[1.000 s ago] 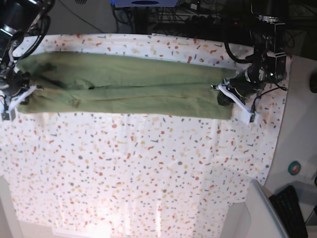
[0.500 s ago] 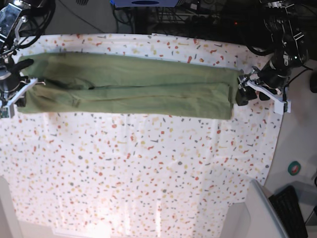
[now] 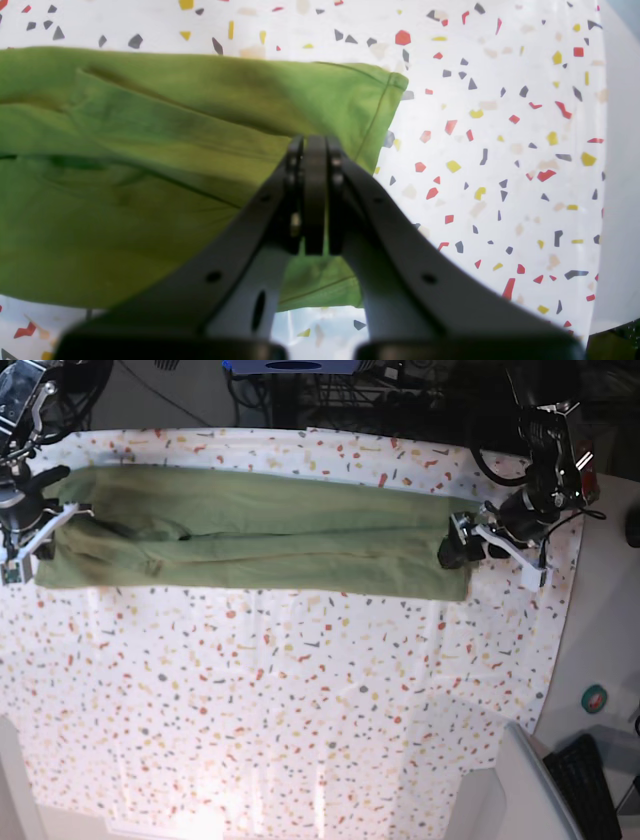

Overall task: Layout the t-shirt on the table in an organized manner, then fold the t-shirt properly
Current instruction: 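Grasp the folded strip's end with the left gripper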

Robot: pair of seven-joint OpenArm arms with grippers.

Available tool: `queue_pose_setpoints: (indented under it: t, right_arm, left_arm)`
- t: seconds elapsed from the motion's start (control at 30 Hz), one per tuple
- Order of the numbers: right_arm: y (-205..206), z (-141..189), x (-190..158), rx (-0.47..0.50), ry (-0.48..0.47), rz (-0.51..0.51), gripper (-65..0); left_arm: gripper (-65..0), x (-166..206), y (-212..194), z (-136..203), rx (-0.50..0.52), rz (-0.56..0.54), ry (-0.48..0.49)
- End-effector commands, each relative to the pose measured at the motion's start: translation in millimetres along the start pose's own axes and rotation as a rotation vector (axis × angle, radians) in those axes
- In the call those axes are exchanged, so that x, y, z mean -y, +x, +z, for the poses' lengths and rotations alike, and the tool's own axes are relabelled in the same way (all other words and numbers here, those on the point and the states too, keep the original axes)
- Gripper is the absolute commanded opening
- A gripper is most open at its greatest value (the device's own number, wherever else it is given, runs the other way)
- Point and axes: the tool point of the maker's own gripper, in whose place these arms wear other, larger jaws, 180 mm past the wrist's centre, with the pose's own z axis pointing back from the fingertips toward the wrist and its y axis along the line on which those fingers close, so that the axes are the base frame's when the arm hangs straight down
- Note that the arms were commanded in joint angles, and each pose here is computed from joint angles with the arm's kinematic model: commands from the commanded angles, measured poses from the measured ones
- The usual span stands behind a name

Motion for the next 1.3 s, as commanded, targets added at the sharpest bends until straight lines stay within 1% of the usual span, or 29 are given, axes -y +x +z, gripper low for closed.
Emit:
queue_pose_setpoints:
  t: [0.0, 0.13, 0.17, 0.27, 0.33, 0.37, 0.47, 0.5, 0.63, 0.77, 0.83, 0.93, 0.97, 1.07, 1.17, 1.27]
  right_arm:
    - [11, 3, 6, 0.044, -0.012, 0.001, -65.0]
    - [11, 3, 6, 0.044, -0.012, 0.001, -65.0]
    - [11, 3, 6, 0.044, -0.012, 0.001, -65.0]
    - [11, 3, 6, 0.044, -0.012, 0.001, -65.0]
    - [11, 3, 6, 0.044, -0.012, 0.001, -65.0]
    - [11, 3, 6, 0.044, -0.012, 0.001, -65.0]
    - [11, 3, 6, 0.044, -0.012, 0.001, -65.0]
    - [11, 3, 6, 0.044, -0.012, 0.001, -65.0]
    - [10, 3, 5, 0.042, -0.011, 0.0, -65.0]
    - [10, 3, 5, 0.04, -0.012, -0.001, -65.0]
    - [6, 4, 5, 0.033, -0.011, 0.0, -65.0]
    - [6, 4, 5, 0.033, -0.011, 0.0, -65.0]
    - [6, 4, 5, 0.033, -0.011, 0.0, -65.0]
    - [7, 4, 5, 0.034, -0.011, 0.0, -65.0]
    - [7, 4, 5, 0.034, -0.011, 0.0, -65.0]
    - [7, 4, 5, 0.036, -0.012, 0.0, -65.0]
  left_arm:
    - [0.0, -3, 3, 0, -0.002, -0.005, -0.002]
    - [0.0, -5, -7, -5, -0.033, 0.016, -0.003]
    - [-2.8, -2, -10, -6, -0.045, 0.005, -0.011]
    - [-24.4, 2, -19, -8, -0.086, -0.031, -0.023]
    - [-39.0, 3, -21, -9, -0.096, -0.039, -0.026]
    - [-45.3, 3, -21, -8, -0.095, -0.039, -0.025]
    - [-62.9, -3, -17, -5, -0.094, -0.051, -0.013]
    - [-65.0, -5, -13, -5, -0.09, -0.056, -0.01]
    - [-65.0, -18, 5, 4, -0.073, -0.101, 0.018]
    - [-65.0, -20, 42, 24, -0.009, -0.214, 0.045]
    - [-65.0, -15, 47, 35, 0.007, -0.262, 0.048]
    - [-65.0, 9, 52, 50, 0.041, -0.343, 0.036]
    - [-65.0, 14, 53, 55, 0.054, -0.35, 0.044]
    - [-65.0, 47, 44, 54, 0.066, -0.359, 0.014]
    - [-65.0, 80, 30, 45, 0.04, -0.379, -0.041]
    - [-65.0, 107, 12, 31, 0.008, -0.347, -0.08]
